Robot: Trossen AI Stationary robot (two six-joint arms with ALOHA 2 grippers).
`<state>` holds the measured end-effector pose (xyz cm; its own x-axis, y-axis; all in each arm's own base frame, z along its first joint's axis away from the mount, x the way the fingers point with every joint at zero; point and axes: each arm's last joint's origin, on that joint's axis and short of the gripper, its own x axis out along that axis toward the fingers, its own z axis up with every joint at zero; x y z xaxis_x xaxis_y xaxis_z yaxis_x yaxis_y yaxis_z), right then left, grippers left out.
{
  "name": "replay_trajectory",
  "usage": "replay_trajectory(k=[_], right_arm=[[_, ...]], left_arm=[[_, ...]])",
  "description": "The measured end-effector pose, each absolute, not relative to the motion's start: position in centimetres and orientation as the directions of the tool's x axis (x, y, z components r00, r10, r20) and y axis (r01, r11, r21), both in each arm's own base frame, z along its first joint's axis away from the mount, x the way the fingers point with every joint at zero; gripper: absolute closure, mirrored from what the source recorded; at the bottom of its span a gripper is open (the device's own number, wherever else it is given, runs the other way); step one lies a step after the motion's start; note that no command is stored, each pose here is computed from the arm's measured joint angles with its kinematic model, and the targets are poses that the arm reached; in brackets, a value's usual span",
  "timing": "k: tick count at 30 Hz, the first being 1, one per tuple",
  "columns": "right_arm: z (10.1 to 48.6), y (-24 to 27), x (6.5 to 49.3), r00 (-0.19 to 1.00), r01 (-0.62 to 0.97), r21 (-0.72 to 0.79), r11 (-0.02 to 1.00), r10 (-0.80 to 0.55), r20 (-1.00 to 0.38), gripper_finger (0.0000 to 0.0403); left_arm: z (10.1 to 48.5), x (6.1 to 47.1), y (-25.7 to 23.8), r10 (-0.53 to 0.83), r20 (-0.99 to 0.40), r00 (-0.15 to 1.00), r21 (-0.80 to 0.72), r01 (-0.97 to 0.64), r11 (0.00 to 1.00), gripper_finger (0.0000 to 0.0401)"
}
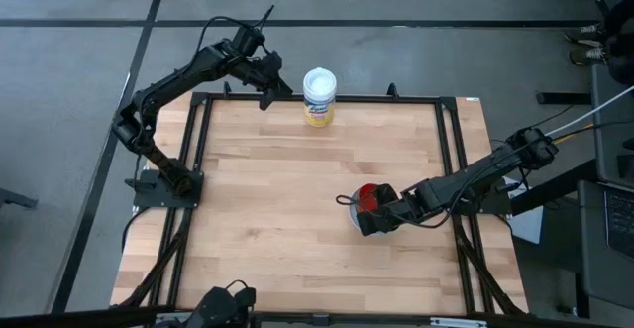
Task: Nest bowls inside each other
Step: Stack the red bowl on top of the stacked bowls, then return to Home Position
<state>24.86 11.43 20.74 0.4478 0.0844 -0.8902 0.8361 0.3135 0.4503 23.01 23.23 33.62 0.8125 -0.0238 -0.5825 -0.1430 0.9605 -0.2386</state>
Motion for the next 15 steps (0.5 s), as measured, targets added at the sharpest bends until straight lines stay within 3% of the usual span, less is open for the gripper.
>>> replay_trajectory(k=[5,8,11,15], right_arm=[[21.9,11.1,25.2,0.528,0.813,0.498,0.301,-0.021,-0.849,0.0402],[22.0,10.6,24.8,0.507,0.832,0.471,0.293,-0.060,-0.860,0.0402],[21.9,10.3,24.7,0.479,0.846,0.444,0.295,-0.056,-0.876,0.0402],[22.7,10.5,25.2,0.561,0.796,0.524,0.304,-0.041,-0.827,0.0403]], left_arm=[[33.5,22.8,23.2,-0.032,-0.594,0.804,-0.245,-0.143,0.959,0.0319],[33.5,22.7,23.3,-0.028,-0.595,0.803,-0.242,-0.146,0.959,0.0319],[33.5,22.7,23.3,-0.028,-0.595,0.803,-0.242,-0.146,0.959,0.0319],[33.5,22.7,23.2,-0.031,-0.596,0.802,-0.245,-0.145,0.959,0.0319]])
